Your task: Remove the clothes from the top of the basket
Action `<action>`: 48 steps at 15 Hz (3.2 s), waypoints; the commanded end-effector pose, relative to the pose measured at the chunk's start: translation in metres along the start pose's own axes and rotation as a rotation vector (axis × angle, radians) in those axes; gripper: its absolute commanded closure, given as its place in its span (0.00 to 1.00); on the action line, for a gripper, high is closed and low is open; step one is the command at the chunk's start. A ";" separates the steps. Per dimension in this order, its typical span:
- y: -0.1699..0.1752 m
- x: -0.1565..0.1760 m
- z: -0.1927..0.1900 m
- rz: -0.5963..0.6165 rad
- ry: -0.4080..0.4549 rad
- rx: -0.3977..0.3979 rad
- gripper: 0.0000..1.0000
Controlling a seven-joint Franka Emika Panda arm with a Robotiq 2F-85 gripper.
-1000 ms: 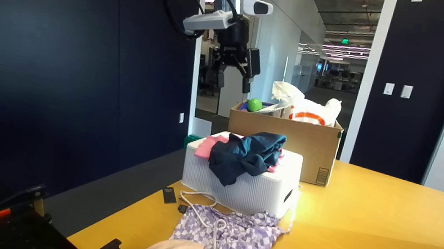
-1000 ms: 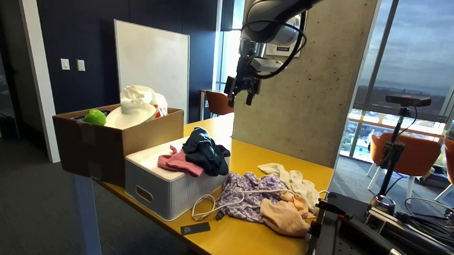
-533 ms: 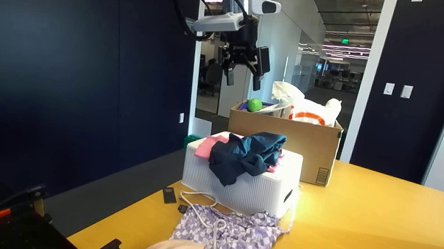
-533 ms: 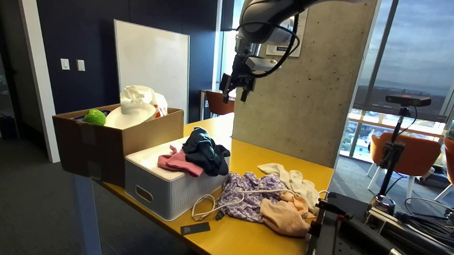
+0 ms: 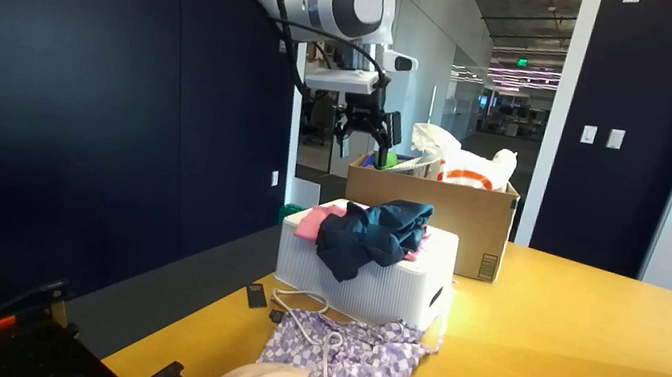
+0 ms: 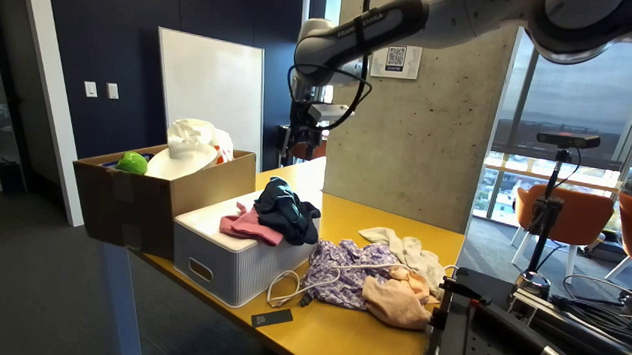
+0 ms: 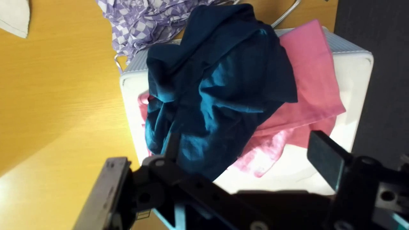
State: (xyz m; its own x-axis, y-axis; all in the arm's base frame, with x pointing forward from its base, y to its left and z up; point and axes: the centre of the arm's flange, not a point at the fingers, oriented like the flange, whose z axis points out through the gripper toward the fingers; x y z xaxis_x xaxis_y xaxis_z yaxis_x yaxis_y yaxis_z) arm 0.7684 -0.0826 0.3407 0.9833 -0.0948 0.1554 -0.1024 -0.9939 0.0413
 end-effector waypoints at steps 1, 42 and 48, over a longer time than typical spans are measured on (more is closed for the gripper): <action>-0.001 0.077 0.022 -0.019 -0.064 0.030 0.00; -0.051 0.056 0.142 -0.097 -0.200 -0.144 0.14; -0.022 0.070 0.151 -0.056 -0.219 -0.139 0.00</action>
State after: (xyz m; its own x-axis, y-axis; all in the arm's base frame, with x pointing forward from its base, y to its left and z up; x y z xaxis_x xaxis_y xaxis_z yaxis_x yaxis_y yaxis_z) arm 0.7978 -0.0629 0.2041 0.9968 -0.0471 -0.0639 -0.0352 -0.9837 0.1761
